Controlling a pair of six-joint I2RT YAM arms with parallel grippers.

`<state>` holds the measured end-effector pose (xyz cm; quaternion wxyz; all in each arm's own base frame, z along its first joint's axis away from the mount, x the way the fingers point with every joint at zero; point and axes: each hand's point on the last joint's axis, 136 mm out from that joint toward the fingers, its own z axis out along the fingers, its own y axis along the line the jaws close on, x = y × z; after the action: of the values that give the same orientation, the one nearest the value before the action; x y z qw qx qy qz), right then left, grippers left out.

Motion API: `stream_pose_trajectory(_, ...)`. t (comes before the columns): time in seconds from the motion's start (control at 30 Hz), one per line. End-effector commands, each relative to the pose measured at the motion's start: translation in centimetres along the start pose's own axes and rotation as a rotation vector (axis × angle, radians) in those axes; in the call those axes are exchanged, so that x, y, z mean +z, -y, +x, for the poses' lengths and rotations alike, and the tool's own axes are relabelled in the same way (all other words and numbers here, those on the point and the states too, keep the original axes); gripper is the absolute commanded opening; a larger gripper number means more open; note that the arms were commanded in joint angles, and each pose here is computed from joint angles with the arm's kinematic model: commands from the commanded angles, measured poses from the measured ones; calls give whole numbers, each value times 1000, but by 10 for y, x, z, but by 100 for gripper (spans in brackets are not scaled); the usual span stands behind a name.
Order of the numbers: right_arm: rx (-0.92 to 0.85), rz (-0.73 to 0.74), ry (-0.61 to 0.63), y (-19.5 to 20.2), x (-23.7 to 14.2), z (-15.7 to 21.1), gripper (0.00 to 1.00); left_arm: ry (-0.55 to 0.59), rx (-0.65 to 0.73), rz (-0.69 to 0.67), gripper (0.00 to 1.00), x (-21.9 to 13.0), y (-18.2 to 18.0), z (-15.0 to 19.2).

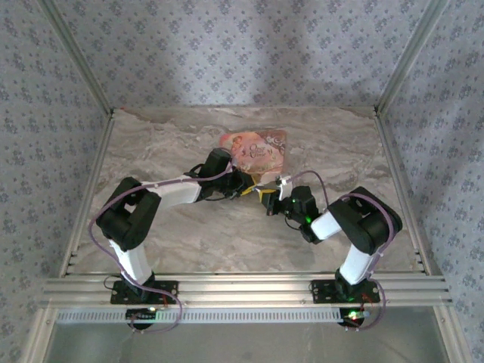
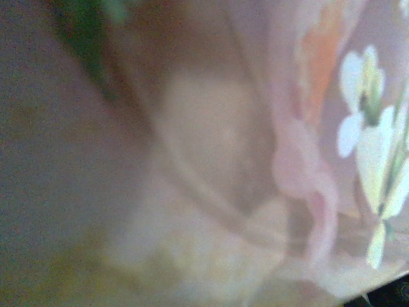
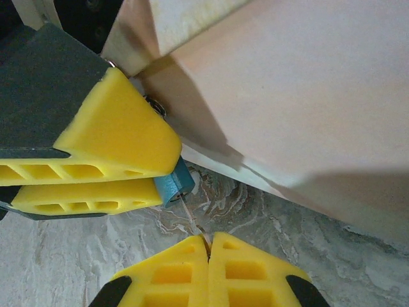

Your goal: Unlock a padlock with a key

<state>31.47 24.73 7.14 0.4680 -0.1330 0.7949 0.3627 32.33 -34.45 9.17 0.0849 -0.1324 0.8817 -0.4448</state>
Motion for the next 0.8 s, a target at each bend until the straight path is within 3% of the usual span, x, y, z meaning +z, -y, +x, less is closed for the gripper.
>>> stream_pose_trajectory(0.0,-1,-81,57,-16,8,-19,0,-74,4,60,7,-1,20,15)
stream_pose_trajectory(0.77,-64,-68,68,-8,17,-29,0,-101,22,92,7,-5,31,21)
